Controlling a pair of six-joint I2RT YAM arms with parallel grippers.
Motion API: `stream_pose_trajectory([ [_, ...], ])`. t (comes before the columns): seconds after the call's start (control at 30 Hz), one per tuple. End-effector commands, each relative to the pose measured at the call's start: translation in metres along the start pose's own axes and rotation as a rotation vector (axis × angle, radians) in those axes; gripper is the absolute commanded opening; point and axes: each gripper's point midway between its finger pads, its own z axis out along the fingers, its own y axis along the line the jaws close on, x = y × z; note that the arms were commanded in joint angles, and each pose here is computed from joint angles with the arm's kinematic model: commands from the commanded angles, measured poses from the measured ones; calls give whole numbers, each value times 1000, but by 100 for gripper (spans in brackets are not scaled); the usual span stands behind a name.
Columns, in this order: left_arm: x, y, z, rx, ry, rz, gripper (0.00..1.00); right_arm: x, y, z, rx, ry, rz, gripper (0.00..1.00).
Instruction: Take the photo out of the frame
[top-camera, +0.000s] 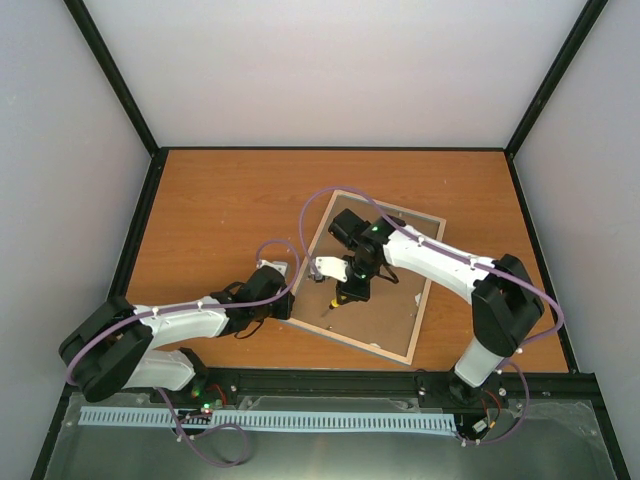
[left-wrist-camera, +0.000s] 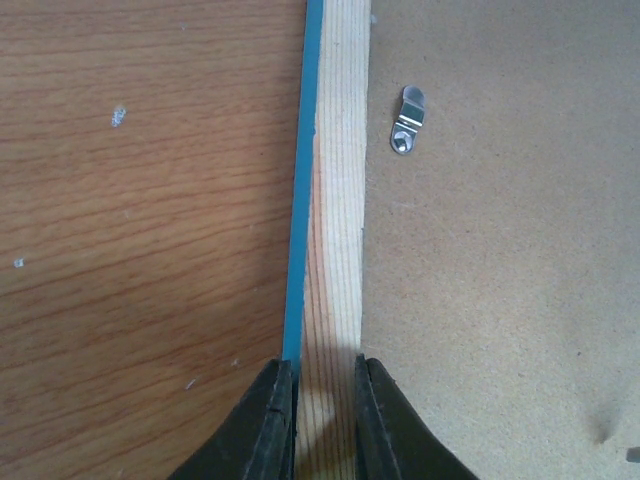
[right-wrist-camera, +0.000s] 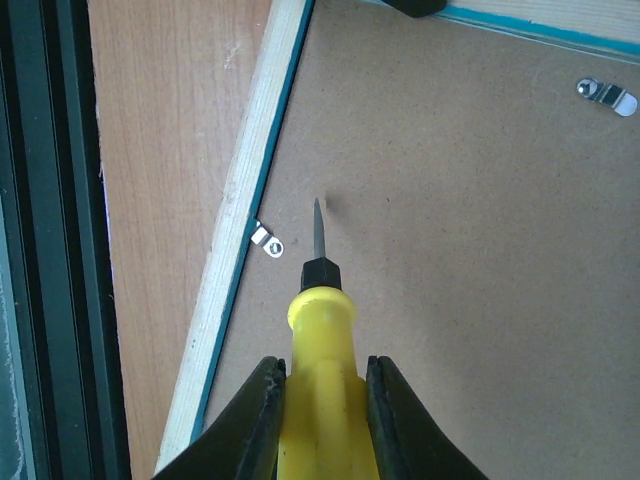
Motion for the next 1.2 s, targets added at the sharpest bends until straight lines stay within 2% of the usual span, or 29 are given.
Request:
stream_pose_trajectory([
  [0.0,-21,-10,-5,48,-75,-36,1,-3,9,-22,23,-12,-72,3],
  [0.3,-22,-10,-5,48,-77,-38,1,28,31,-16,-63,86,-80,3],
  [0.47,-22,-10,-6,49,-77,-38,1,25,36,-9,-117,68,-64,3],
  [1.17,-22,-10,-5,51,-75,-37,1,1,12,3,-65,11,-30,3],
])
